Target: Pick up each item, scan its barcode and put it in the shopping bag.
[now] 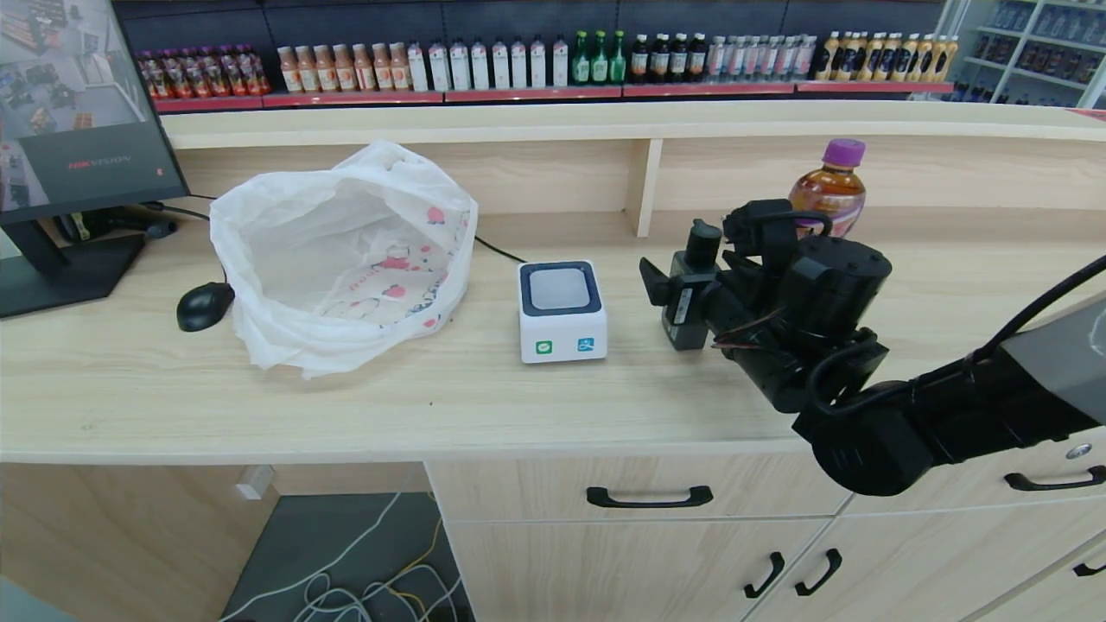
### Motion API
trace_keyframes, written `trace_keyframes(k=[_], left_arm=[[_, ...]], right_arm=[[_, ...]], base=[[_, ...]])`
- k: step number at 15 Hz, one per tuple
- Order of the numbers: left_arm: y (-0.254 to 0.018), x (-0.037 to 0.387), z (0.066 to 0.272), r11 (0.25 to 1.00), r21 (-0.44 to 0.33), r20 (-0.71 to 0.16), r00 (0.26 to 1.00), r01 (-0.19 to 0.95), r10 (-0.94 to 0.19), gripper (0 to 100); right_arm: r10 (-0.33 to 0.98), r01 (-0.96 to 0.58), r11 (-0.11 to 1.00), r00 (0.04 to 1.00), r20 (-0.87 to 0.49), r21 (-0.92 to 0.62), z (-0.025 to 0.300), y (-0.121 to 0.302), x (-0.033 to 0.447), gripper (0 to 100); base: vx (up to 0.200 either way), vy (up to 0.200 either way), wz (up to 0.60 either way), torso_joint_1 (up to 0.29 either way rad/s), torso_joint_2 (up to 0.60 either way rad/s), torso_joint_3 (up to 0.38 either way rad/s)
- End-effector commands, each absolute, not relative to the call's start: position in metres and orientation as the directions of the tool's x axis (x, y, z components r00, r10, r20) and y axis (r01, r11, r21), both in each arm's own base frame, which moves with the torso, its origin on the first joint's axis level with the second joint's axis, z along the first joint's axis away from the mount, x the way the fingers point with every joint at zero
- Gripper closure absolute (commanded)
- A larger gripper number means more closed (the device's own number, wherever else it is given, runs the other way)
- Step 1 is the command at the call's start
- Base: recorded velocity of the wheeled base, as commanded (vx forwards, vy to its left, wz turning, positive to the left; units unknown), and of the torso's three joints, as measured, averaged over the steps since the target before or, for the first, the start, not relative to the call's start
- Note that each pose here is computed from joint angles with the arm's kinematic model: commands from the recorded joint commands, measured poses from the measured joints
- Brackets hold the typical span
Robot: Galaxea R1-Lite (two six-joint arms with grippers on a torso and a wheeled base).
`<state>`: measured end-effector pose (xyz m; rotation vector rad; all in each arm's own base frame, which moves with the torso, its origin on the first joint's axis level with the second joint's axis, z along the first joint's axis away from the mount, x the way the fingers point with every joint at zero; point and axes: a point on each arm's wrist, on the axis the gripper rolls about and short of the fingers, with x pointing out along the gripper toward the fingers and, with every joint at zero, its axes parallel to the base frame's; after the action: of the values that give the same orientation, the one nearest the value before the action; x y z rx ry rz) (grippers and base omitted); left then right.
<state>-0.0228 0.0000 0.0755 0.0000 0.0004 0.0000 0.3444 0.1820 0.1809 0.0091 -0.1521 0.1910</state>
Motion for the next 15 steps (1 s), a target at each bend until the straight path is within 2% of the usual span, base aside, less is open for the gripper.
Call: trace_keyframes(k=[1, 15], left_arm=[[0.0, -0.023, 0.075, 1.0, 0.0, 0.0, 1.0, 0.0, 0.0, 0], [0.0, -0.023, 0.075, 1.0, 0.0, 0.0, 1.0, 0.0, 0.0, 0]], right_arm=[[0.185, -0.186, 0.982, 0.971, 0.148, -0.006, 0.178, 0.183, 0.348, 0], [0.167, -0.17, 0.985, 0.977, 0.134, 0.012, 0.166, 0.18, 0.356, 0]], base=[[0.0, 0.0, 0.0, 0.0, 0.0, 0.0], [0.0, 0.0, 0.0, 0.0, 0.0, 0.0]])
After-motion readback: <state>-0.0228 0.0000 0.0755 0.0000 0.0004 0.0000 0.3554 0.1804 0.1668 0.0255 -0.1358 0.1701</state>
